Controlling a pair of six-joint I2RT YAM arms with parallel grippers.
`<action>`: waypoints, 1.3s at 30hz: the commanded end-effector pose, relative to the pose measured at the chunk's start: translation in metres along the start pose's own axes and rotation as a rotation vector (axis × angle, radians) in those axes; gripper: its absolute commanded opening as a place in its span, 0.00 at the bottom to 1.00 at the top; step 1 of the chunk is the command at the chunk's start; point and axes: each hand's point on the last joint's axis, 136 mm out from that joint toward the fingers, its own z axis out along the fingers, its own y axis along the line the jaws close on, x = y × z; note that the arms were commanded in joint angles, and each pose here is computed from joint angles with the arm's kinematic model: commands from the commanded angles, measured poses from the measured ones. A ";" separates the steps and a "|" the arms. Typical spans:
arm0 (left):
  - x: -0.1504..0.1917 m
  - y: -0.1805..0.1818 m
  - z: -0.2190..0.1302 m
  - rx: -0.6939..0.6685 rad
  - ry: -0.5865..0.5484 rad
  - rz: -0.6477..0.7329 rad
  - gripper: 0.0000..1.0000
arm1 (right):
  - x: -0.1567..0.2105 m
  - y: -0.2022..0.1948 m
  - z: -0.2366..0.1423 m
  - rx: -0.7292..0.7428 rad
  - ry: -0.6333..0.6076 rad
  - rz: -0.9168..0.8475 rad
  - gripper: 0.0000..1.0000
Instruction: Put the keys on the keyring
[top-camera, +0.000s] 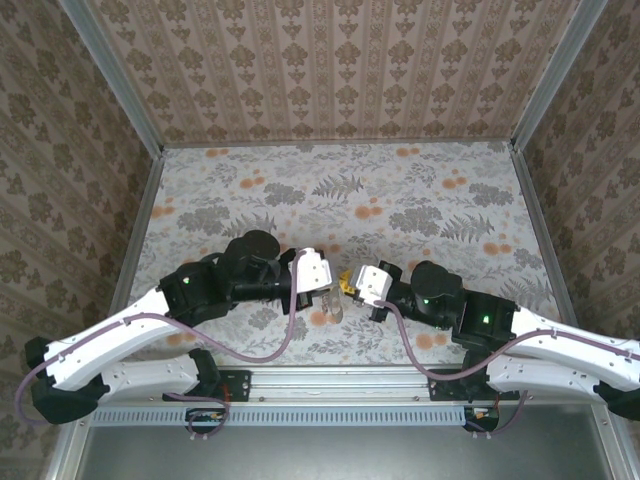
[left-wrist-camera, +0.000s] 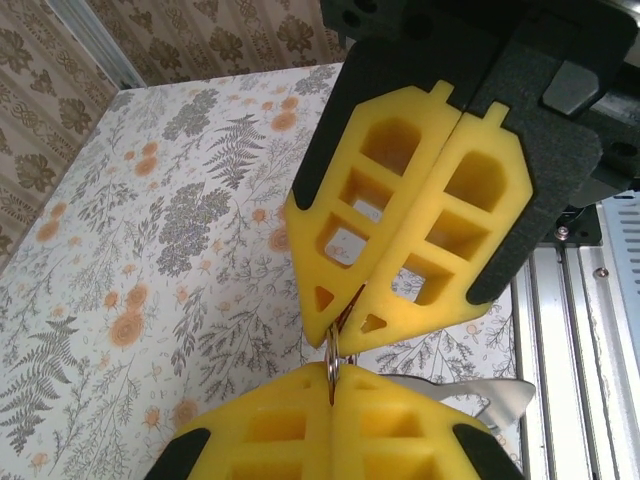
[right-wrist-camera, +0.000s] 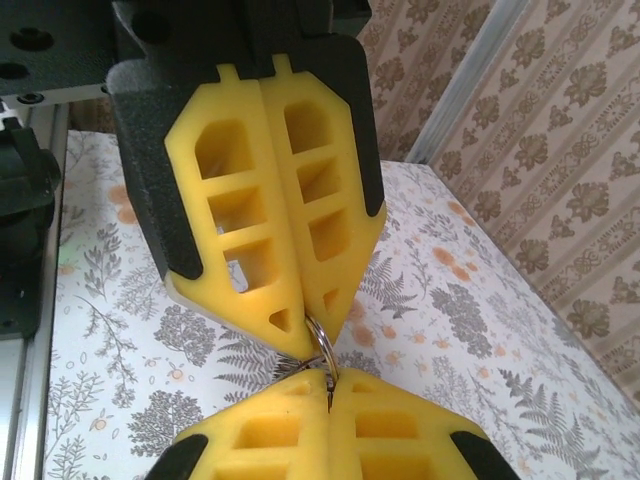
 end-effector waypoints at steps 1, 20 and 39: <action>0.007 0.009 -0.001 -0.054 0.017 0.009 0.00 | -0.027 0.005 -0.012 -0.046 -0.125 0.026 0.04; -0.021 -0.009 -0.022 0.004 -0.232 0.064 0.00 | -0.024 0.017 -0.018 -0.098 -0.166 0.039 0.24; -0.048 -0.036 -0.040 0.153 -0.497 0.081 0.00 | -0.041 0.022 -0.022 -0.157 -0.216 0.068 0.22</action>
